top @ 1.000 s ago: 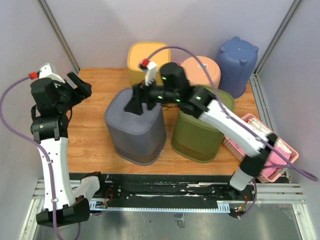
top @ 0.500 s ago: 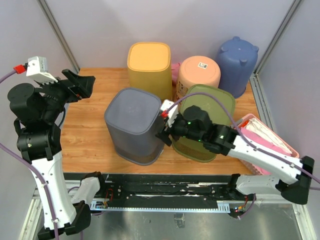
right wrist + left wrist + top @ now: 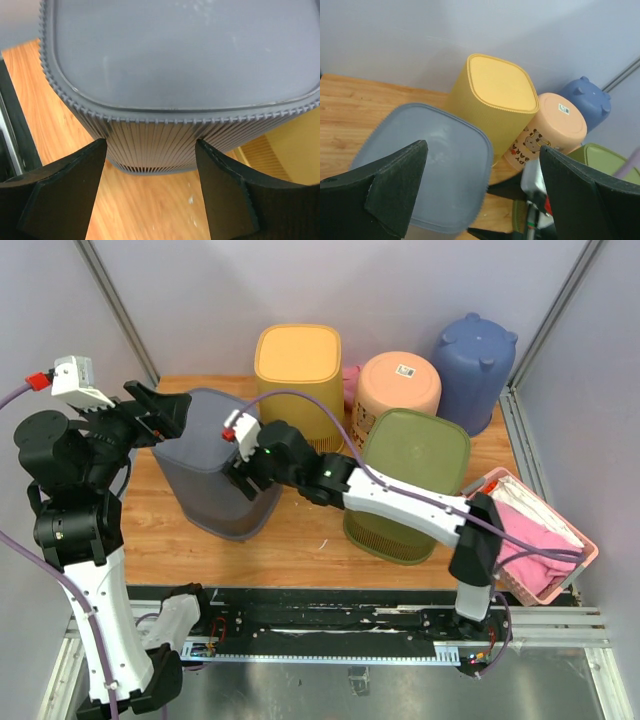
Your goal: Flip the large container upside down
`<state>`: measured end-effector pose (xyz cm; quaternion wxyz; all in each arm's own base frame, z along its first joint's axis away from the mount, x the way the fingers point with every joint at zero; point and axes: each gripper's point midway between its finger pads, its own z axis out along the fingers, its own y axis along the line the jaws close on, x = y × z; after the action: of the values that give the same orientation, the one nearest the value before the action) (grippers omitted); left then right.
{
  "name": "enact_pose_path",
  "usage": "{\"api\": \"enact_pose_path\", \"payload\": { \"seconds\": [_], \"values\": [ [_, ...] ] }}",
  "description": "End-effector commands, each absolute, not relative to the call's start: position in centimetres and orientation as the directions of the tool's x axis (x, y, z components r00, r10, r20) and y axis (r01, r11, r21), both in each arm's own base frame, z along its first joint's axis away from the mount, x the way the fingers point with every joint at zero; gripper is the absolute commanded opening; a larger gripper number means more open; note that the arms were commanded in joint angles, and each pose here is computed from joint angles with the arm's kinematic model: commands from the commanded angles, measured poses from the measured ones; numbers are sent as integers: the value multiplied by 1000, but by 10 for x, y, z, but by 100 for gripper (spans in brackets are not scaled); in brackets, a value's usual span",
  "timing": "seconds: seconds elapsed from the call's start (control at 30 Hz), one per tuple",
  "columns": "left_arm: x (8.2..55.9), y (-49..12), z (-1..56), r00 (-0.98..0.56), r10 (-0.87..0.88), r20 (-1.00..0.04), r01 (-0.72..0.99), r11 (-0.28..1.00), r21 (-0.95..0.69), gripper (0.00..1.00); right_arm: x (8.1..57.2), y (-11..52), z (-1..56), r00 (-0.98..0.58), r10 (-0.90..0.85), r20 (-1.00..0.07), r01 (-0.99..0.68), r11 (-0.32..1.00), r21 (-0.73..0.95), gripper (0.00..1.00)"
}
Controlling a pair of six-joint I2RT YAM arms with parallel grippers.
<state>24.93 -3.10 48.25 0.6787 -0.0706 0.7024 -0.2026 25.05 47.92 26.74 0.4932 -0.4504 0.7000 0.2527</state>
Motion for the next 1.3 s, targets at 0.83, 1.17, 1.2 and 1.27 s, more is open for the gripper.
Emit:
{"api": "enact_pose_path", "payload": {
  "seconds": [0.83,1.17,1.2,1.27],
  "values": [
    [302,-92,430,-219,-353,-910,261,877,-403,99,359,81,410,-215,50,-975,157,988,16,99],
    [310,-123,422,-216,-310,-926,352,860,-370,99,322,21,410,-217,1,-976,364,928,-80,99],
    [309,-121,424,-196,-312,-929,351,863,-364,99,320,20,409,-216,-2,-976,363,928,-82,99],
    [304,-119,428,-158,-312,-937,361,865,-349,99,316,18,408,-211,-9,-977,362,928,-87,99]
  ]
}}
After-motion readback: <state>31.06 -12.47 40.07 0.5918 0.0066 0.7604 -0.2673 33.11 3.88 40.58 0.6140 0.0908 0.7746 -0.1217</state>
